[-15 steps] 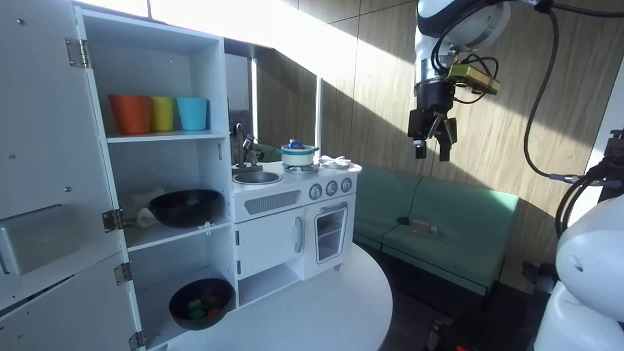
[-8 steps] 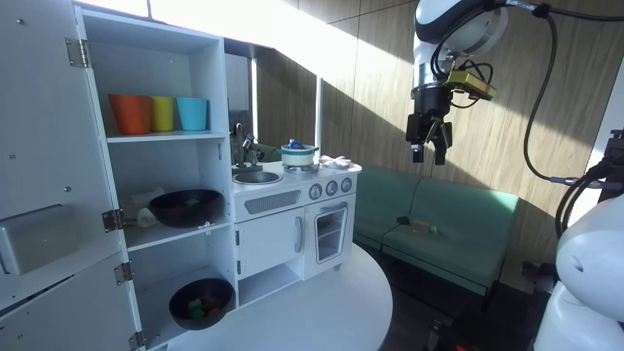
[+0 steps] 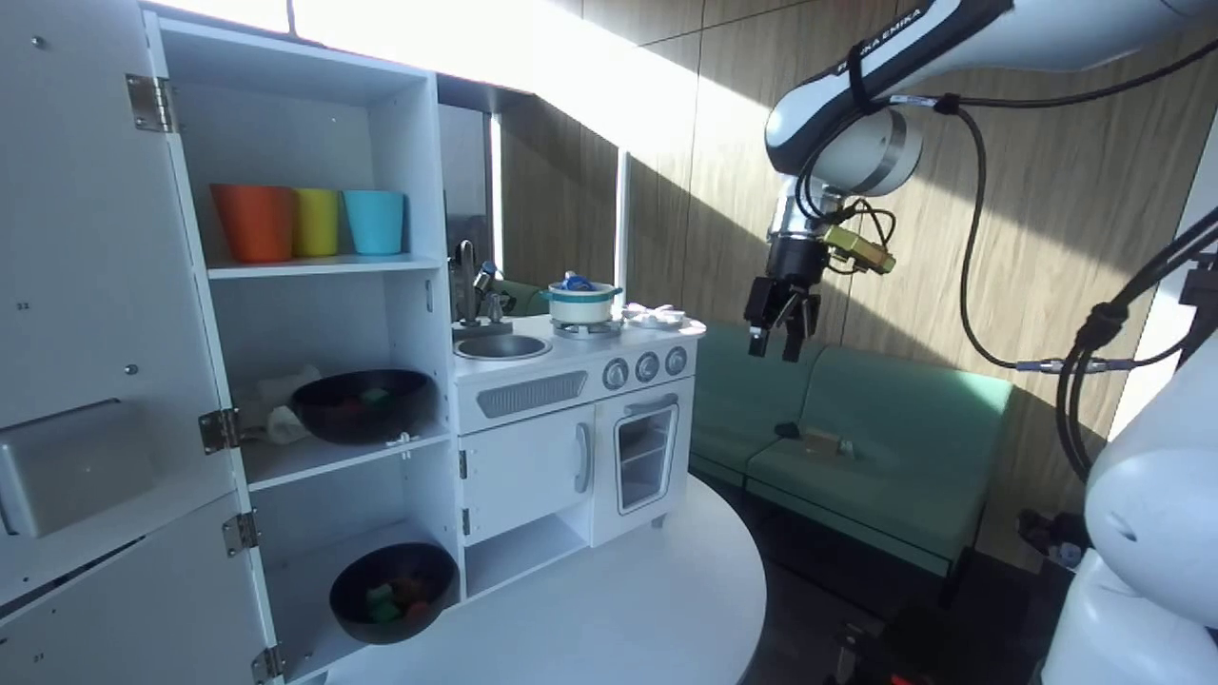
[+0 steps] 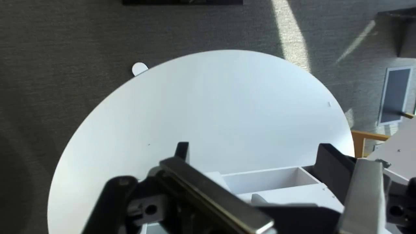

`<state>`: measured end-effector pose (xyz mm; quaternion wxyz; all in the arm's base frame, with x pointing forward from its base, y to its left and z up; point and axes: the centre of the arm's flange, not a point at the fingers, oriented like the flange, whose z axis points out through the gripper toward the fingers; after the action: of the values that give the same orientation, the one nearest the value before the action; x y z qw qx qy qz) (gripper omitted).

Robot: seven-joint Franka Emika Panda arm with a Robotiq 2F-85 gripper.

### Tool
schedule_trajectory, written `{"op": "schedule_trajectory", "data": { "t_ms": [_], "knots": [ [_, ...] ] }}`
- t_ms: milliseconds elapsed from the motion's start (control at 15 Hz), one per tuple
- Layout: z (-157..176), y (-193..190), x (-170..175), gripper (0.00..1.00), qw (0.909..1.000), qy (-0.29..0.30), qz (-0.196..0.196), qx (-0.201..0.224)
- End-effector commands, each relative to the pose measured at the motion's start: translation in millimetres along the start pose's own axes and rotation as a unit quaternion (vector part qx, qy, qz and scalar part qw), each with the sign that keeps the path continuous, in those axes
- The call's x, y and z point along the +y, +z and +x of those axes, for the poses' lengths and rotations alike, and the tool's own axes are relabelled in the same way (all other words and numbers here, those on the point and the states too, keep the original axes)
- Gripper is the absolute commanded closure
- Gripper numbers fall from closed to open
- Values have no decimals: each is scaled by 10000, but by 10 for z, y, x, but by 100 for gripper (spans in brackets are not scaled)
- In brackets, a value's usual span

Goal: Turn the first right switch to the right

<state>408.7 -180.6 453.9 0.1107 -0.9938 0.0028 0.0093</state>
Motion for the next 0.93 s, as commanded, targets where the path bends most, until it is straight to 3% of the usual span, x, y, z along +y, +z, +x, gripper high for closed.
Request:
{"op": "schedule_trajectory", "data": {
  "t_ms": [0,267,600,867],
  "knots": [
    [558,226,260,0,9959,272,639,586],
    [885,647,460,0,9841,860,1207,978],
    [1023,1000,738,0,9561,1802,805,2167],
    [1002,1088,747,0,9303,2022,407,3033]
  ]
}}
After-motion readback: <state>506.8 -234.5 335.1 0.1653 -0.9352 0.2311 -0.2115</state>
